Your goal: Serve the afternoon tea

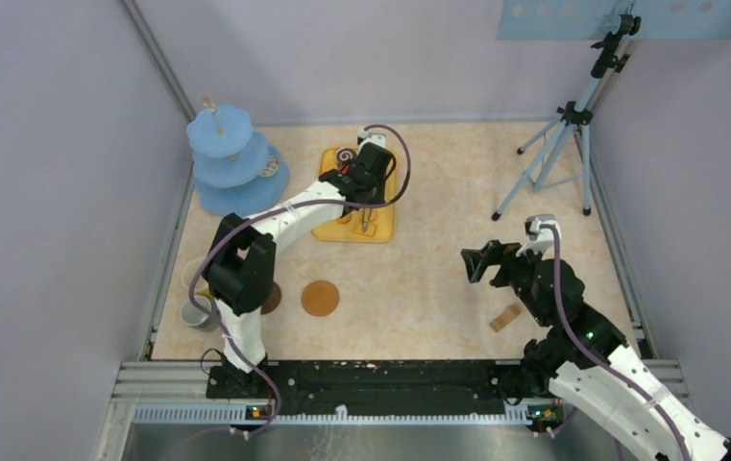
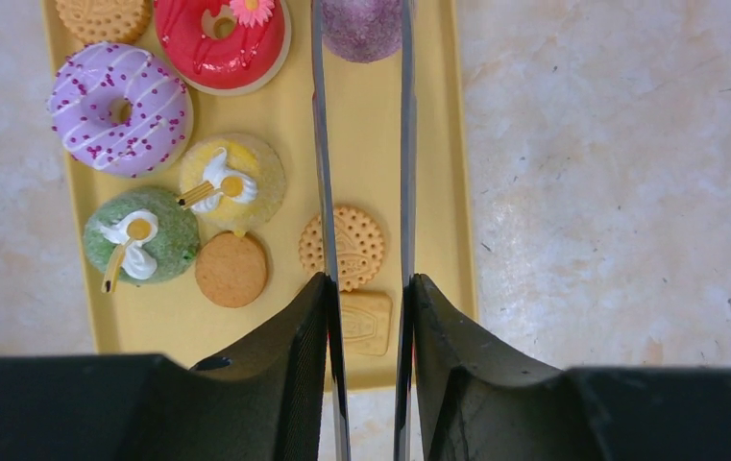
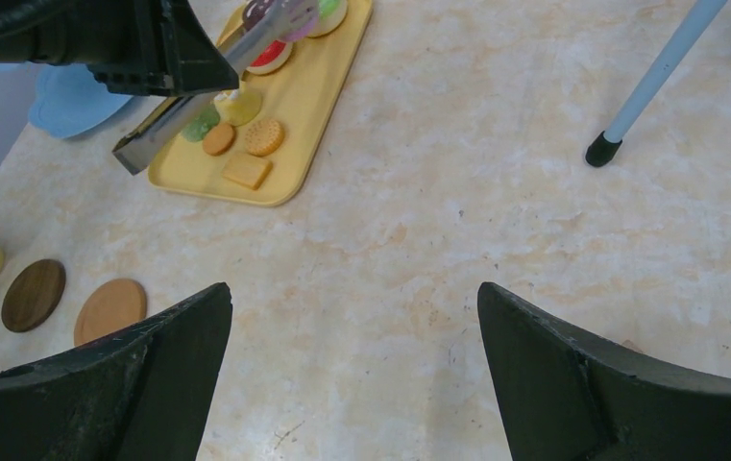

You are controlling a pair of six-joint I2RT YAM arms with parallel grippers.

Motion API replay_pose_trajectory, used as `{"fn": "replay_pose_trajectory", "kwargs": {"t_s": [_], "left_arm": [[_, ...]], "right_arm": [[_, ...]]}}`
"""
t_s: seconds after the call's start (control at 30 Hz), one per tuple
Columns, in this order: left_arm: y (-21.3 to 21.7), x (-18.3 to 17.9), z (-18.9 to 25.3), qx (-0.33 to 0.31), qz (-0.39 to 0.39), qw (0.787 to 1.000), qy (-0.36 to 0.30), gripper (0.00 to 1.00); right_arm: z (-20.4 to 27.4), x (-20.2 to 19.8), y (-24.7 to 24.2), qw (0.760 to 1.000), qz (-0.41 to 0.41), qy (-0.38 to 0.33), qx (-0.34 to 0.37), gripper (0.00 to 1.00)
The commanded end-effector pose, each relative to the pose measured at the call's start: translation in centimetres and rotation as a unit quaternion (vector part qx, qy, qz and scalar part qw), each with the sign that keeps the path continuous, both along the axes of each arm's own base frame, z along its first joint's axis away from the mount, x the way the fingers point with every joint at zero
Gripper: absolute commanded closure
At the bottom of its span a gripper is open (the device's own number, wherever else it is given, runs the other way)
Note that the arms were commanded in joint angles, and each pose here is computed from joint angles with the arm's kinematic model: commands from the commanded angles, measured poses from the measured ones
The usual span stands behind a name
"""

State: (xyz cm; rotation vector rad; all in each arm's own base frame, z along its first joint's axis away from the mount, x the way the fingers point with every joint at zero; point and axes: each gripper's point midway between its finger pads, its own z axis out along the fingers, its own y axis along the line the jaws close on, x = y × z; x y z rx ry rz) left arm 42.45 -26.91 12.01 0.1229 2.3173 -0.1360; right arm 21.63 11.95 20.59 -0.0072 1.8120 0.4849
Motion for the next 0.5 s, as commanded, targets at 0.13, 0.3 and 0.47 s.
{"fn": "replay_pose_trajectory", "kwargs": {"t_s": [0.13,0.3,0.47], "left_arm": [[4.0,-1.9,6.8,-0.004,0.004,0.999,-0.052,0.78],[10.3,-3.7,7.2,-0.016,0.042,0.998,-0.037,0.78],[15.1,-5.5,6.0,-0.041,0.080,0.996,-0.018,0.77]], "right_arm": [[1.9,0.3,-0.4,1.000,-0.013,-0.020,0.011,0.04],[1.8,0.3,-0.2,1.000,-0.007,-0.021,0.010,0.04],[1.6,0.5,0.2,1.000,-0.001,-0.018,0.006,0.04]]}}
